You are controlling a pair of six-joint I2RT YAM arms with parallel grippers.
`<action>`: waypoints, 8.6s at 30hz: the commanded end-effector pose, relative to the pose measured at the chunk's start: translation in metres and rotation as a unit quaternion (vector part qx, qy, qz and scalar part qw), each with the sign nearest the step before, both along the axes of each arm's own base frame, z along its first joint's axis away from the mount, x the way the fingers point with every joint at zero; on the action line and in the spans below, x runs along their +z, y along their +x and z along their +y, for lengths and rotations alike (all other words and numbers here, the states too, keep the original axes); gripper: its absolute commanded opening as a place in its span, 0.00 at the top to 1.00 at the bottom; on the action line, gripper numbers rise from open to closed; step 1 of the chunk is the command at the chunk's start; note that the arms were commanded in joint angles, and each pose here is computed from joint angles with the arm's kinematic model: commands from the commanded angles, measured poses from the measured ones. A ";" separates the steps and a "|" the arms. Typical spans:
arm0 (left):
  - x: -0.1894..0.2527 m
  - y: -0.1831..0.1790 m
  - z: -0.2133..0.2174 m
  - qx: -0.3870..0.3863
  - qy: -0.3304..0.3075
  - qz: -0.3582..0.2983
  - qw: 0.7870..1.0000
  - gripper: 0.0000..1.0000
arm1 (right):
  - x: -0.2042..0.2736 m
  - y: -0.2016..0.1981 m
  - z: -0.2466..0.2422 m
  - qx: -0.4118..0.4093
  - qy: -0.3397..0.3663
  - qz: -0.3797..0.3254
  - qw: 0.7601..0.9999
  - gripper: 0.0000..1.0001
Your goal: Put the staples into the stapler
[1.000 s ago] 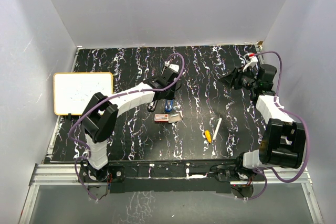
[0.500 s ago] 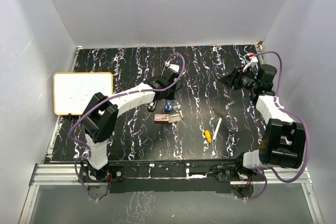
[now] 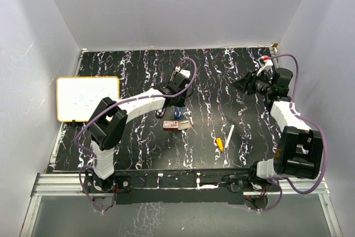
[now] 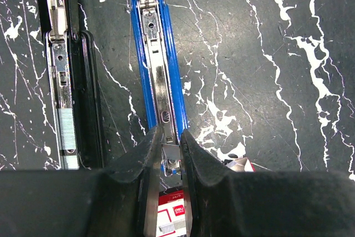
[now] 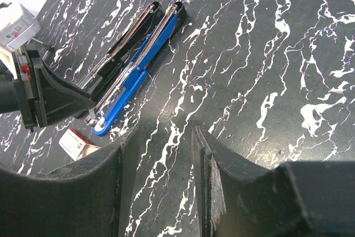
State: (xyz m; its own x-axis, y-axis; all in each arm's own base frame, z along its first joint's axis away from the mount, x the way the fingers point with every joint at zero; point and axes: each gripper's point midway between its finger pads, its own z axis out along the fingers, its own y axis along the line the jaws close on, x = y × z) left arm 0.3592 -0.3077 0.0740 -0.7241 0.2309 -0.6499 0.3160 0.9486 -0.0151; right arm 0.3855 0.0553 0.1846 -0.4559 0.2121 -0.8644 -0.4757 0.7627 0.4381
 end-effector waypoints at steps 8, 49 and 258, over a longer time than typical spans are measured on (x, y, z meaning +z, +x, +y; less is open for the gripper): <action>0.012 0.003 0.003 0.007 0.007 -0.015 1.000 1.00 | 0.021 0.002 -0.004 0.000 -0.006 -0.045 0.999 0.55; 0.063 0.000 -0.001 -0.028 0.010 -0.070 0.997 1.00 | 0.019 0.003 -0.006 -0.005 -0.008 -0.043 0.999 0.55; -0.010 -0.014 0.004 0.005 0.046 -0.022 0.999 0.67 | 0.017 0.000 -0.011 -0.008 0.000 -0.043 0.999 0.54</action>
State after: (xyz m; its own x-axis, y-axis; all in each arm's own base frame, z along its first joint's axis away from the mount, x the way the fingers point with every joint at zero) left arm 0.3530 -0.3028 0.0512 -0.7014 0.2819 -0.6546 0.2858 0.9526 0.1040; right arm 0.3813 0.0472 0.1841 -0.4479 0.2356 -0.8625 -0.4652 0.7624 0.4498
